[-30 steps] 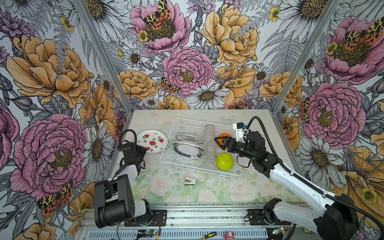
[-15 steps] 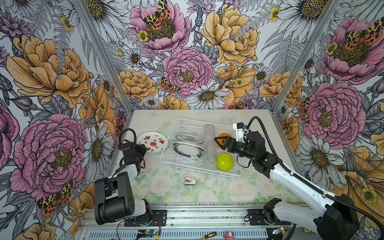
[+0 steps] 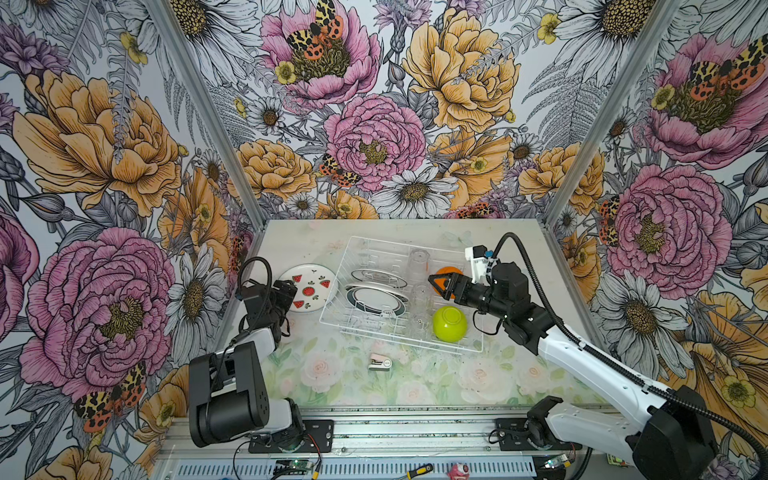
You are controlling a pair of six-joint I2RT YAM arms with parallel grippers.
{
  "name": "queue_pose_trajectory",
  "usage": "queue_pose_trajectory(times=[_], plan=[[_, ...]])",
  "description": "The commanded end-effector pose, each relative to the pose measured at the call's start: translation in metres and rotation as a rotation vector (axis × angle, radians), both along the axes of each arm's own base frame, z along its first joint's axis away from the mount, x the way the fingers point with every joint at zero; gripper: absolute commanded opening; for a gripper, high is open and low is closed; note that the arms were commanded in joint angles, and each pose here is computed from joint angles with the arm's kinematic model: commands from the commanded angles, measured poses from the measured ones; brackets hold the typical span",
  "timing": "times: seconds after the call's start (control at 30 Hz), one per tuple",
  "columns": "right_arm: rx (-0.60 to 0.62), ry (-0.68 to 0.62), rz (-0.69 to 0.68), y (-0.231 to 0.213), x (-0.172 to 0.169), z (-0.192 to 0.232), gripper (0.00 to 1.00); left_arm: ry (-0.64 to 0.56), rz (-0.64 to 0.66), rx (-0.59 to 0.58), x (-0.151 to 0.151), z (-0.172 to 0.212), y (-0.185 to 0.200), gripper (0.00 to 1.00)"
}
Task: Unload the mixed dishes from the dish rack
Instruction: 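Lower the watermelon plate flat onto the table and open the left gripper, then raise the left gripper off the plate while the right gripper reaches into the rack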
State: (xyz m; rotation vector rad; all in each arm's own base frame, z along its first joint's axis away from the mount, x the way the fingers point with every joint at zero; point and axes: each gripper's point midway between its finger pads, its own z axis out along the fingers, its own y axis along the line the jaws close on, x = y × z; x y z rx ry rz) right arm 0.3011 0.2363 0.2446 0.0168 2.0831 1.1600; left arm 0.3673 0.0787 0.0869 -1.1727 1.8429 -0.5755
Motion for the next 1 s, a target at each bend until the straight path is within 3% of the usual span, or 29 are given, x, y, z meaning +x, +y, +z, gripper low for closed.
queue_pose_trajectory(times=[0.0, 0.47, 0.97], plan=[[-0.001, -0.002, -0.021, -0.003, 0.004, -0.001, 0.81, -0.052, 0.005, 0.031, 0.008, 0.019, 0.006, 0.99], [-0.018, 0.002, -0.023, -0.005, 0.003, -0.008, 0.81, -0.043, -0.022, 0.04, 0.001, 0.022, -0.003, 0.99], [-0.025, 0.016, -0.008, -0.002, 0.003, -0.016, 0.81, -0.058, -0.12, 0.11, -0.029, 0.036, -0.05, 0.99]])
